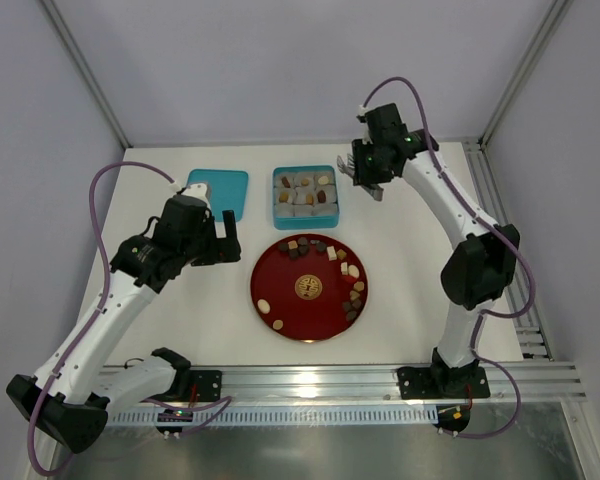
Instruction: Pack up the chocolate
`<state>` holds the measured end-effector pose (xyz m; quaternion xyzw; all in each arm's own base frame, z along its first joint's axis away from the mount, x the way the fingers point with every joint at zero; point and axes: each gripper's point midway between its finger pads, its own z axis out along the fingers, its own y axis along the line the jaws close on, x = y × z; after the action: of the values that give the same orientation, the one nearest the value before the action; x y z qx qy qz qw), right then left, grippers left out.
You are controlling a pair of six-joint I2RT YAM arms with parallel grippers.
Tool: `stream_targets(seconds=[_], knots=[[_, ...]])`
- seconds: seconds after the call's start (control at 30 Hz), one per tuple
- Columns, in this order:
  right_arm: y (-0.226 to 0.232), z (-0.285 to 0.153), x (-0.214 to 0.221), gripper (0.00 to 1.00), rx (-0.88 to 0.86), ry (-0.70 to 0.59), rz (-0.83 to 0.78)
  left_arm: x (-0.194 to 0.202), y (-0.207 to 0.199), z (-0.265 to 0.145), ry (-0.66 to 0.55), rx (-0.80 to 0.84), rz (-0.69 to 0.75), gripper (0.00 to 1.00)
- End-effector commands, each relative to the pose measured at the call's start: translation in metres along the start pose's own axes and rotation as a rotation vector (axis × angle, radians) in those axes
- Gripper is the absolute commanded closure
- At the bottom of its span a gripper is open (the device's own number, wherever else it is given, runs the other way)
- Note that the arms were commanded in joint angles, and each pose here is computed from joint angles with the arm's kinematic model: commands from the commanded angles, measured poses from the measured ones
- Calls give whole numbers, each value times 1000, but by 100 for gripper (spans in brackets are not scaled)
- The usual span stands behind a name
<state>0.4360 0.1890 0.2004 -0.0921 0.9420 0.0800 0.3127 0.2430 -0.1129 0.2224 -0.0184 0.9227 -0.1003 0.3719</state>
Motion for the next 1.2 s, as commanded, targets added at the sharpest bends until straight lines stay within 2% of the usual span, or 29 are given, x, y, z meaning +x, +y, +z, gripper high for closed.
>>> stream_targets(seconds=[0.0,0.2,0.37,0.7,1.03,1.17], knots=[[-49,-28,-20,59,47,-108,120,-15,-5,-6,-43,22,-6,0],[-126,5,12,57,213,-60,233,-17,-8,-9,-49,42,6,0],[-152,27,37,55,268,-19,268,-15,-11,-10,-44,60,6,0],[-154,63,83,48,264,102,293,-9,-11,-7,-38,69,-2,0],[-153,83,120,48,258,198,304,-4,-12,-1,-22,73,-11,0],[-152,86,126,41,252,217,303,-4,-12,1,-19,70,-11,0]])
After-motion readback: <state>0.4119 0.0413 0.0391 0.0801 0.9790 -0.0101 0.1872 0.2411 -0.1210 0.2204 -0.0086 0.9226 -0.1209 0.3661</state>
